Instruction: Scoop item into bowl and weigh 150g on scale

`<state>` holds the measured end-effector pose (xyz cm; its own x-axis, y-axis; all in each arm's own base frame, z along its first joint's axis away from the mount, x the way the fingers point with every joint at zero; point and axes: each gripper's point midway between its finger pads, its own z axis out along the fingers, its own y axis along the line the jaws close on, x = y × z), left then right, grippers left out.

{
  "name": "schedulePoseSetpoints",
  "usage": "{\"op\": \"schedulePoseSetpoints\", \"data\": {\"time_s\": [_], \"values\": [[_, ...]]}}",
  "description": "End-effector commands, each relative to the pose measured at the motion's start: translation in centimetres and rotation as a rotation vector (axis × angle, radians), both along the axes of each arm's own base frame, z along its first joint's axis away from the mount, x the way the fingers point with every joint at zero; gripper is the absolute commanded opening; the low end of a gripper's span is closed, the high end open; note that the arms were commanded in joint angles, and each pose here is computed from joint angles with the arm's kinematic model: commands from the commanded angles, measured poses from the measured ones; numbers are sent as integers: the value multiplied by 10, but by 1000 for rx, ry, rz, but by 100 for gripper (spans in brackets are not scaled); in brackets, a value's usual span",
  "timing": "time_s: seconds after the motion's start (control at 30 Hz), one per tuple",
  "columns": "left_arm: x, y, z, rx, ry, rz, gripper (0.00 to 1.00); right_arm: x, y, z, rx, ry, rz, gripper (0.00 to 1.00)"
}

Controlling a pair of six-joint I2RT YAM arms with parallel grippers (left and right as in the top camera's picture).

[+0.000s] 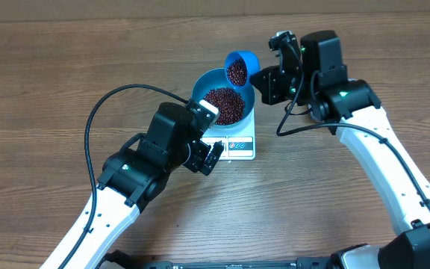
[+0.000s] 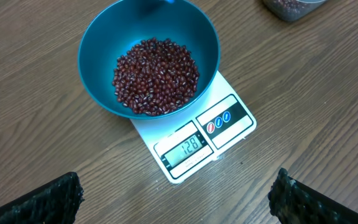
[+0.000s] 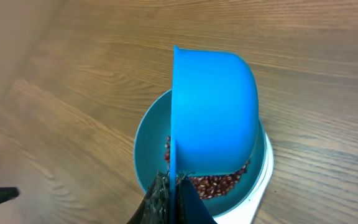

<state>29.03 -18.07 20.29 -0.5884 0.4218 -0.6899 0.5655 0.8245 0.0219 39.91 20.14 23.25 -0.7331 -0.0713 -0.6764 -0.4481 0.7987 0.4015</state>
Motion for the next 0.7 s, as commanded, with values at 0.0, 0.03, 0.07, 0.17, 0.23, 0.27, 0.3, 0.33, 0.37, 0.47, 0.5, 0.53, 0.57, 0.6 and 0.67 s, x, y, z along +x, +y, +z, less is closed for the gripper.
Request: {"op": "schedulePoseSetpoints", "data": {"time_s": [0.0, 0.03, 0.07, 0.17, 0.23, 0.27, 0.3, 0.33, 0.37, 0.47, 0.5, 0.53, 0.57, 0.6, 0.67], "values": [[0, 1, 6, -4, -18, -4, 100, 8, -1, 7, -69, -66, -35, 4], [0, 1, 6, -4, -18, -4, 100, 8, -1, 7, -77, -70, -40, 4], [0, 1, 6, -4, -18, -4, 100, 8, 0, 6, -82, -72, -42, 4], [0, 1, 6, -4, -18, -4, 100, 8, 1, 6, -94, -78, -43, 4], [0, 1, 6, -4, -18, -4, 99, 7, 3, 6, -97, -81, -37, 4], [0, 1, 6, -4, -18, -4, 99, 7, 3, 6, -97, -81, -37, 4], [0, 1, 6, -4, -18, -4, 100, 7, 3, 6, -97, -82, -36, 4], [0, 1, 6, -4, -18, -4, 100, 7, 3, 6, -97, -82, -37, 4], [0, 1, 6, -4, -18, -4, 100, 7, 3, 6, -97, -83, -37, 4], [0, 1, 6, -4, -18, -4, 100, 7, 3, 6, -96, -83, -37, 4], [0, 1, 6, -4, -18, -4, 99, 7, 3, 6, -96, -83, -37, 4], [0, 1, 6, -4, -18, -4, 100, 7, 3, 6, -96, -83, -37, 4], [0, 1, 6, -4, -18, -4, 100, 7, 3, 6, -96, -83, -37, 4], [0, 1, 6, -4, -18, -4, 99, 7, 3, 6, -96, -83, -37, 4], [0, 1, 6, -4, -18, -4, 100, 7, 3, 6, -96, -83, -37, 4]]}}
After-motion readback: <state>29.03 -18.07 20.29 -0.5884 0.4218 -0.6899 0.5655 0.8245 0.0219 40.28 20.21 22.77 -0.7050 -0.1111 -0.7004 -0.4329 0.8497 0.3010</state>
